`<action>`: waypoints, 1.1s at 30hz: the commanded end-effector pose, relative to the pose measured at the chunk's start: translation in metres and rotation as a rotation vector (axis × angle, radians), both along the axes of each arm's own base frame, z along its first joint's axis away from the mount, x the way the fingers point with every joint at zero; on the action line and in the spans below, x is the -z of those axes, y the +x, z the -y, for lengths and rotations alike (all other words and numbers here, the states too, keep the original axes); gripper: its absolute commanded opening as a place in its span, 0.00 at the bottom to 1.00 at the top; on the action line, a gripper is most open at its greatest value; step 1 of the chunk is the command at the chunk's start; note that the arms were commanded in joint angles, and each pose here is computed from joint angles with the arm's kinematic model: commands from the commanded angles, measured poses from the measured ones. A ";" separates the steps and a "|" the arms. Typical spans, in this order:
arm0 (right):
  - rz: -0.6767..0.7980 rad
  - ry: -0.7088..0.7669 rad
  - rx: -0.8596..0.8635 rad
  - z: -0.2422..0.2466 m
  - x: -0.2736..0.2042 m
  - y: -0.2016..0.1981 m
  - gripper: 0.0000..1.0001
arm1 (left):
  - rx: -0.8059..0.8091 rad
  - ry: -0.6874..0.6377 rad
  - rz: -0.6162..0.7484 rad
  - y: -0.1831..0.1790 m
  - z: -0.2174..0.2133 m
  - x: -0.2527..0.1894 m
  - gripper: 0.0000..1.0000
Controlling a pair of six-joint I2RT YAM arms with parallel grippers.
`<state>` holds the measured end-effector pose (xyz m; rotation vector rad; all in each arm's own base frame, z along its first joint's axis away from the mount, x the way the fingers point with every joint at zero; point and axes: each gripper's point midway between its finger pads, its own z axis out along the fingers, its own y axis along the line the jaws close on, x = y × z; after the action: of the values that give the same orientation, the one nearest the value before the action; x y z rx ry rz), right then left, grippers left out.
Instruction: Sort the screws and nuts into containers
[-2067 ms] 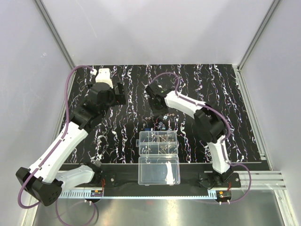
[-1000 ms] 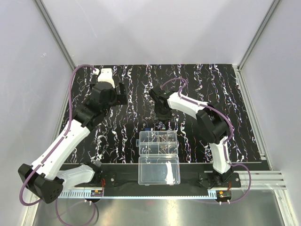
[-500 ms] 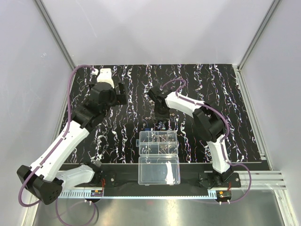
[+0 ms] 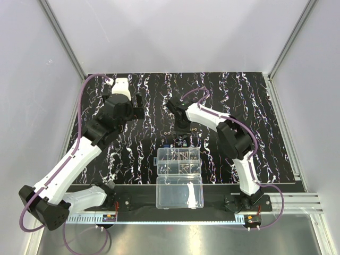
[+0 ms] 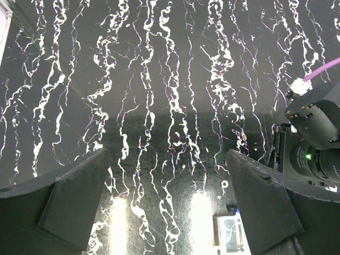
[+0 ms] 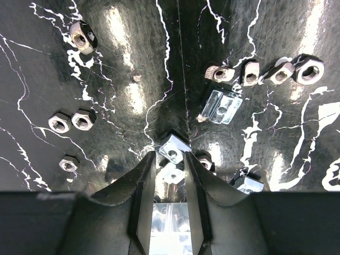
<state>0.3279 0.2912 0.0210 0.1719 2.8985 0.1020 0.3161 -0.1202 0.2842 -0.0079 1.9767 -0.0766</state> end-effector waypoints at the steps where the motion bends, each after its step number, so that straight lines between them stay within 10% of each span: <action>1: -0.014 -0.037 -0.008 0.001 0.012 -0.002 0.34 | -0.025 -0.013 0.070 0.005 -0.004 -0.020 0.99; 14: 0.023 -0.150 -0.220 0.012 0.019 0.010 0.22 | -0.031 -0.006 0.073 0.004 -0.005 -0.021 0.99; 33: 0.168 -0.107 -0.493 -0.007 0.000 0.041 0.43 | -0.047 0.008 0.074 0.006 -0.008 -0.020 0.99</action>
<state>0.3545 0.2950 0.0146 -0.4755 2.7735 0.0500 0.3173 -0.1134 0.2851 -0.0190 1.9681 -0.0335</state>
